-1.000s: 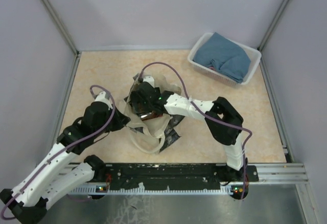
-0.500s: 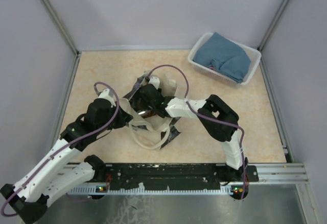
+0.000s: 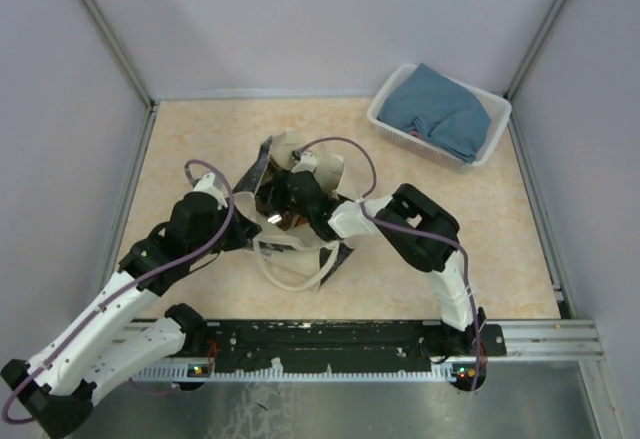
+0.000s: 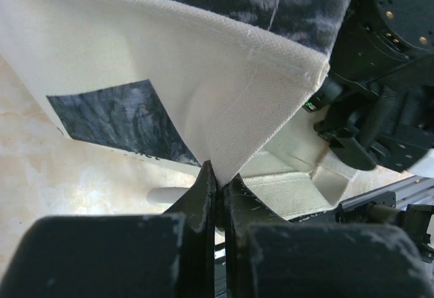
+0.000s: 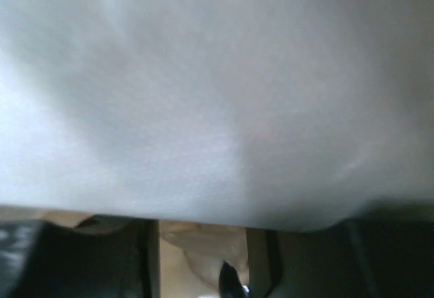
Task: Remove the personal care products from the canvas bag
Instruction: Take out the care product from the canvas bag.
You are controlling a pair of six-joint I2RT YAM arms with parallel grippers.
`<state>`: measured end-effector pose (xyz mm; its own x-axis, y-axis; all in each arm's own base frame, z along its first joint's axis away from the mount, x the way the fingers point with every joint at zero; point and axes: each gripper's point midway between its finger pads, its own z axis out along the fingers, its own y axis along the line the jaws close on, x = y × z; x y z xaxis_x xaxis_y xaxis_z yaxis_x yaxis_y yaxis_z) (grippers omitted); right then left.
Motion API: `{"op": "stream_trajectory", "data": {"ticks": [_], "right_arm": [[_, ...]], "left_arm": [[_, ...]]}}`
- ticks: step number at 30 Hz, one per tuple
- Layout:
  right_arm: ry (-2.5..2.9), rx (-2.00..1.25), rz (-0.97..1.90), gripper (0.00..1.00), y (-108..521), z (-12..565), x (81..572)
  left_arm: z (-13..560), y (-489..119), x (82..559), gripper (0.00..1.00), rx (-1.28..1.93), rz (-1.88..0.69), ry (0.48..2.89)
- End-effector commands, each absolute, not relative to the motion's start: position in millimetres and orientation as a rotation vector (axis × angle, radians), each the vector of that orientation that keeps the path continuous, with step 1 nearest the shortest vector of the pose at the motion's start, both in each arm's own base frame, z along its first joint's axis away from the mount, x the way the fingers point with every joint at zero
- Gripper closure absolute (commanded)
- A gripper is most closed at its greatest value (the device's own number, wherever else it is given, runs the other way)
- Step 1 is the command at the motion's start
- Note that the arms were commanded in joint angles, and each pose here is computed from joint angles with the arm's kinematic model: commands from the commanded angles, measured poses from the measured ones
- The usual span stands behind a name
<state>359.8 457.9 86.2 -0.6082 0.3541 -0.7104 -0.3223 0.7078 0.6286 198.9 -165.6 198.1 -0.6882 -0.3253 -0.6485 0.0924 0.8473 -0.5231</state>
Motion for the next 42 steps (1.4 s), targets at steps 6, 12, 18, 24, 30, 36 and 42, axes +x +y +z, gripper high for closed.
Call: {"op": "stream_trajectory", "data": {"ticks": [6,12,18,24,30,36,42], "right_arm": [[1.906,-0.115,1.131,0.36,497,106,377],[1.83,-0.202,1.263,0.18,509,124,362],[1.867,-0.346,1.345,0.36,538,126,357],[1.77,-0.382,1.441,1.0,544,145,351],[1.755,-0.341,1.326,1.0,513,159,345],[1.745,-0.417,0.952,1.0,462,194,333],[1.691,-0.463,0.72,1.0,412,232,332]], "left_arm": [[198,-170,190,1.0,-0.123,-0.708,2.273],[197,-171,190,1.0,-0.116,-0.707,2.279],[201,-175,191,1.0,-0.108,-0.733,2.265],[204,-174,192,1.0,-0.105,-0.736,2.249],[204,-169,191,1.0,-0.115,-0.715,2.247],[200,-168,192,1.0,-0.115,-0.696,2.261],[198,-169,193,1.0,-0.111,-0.683,2.27]]}}
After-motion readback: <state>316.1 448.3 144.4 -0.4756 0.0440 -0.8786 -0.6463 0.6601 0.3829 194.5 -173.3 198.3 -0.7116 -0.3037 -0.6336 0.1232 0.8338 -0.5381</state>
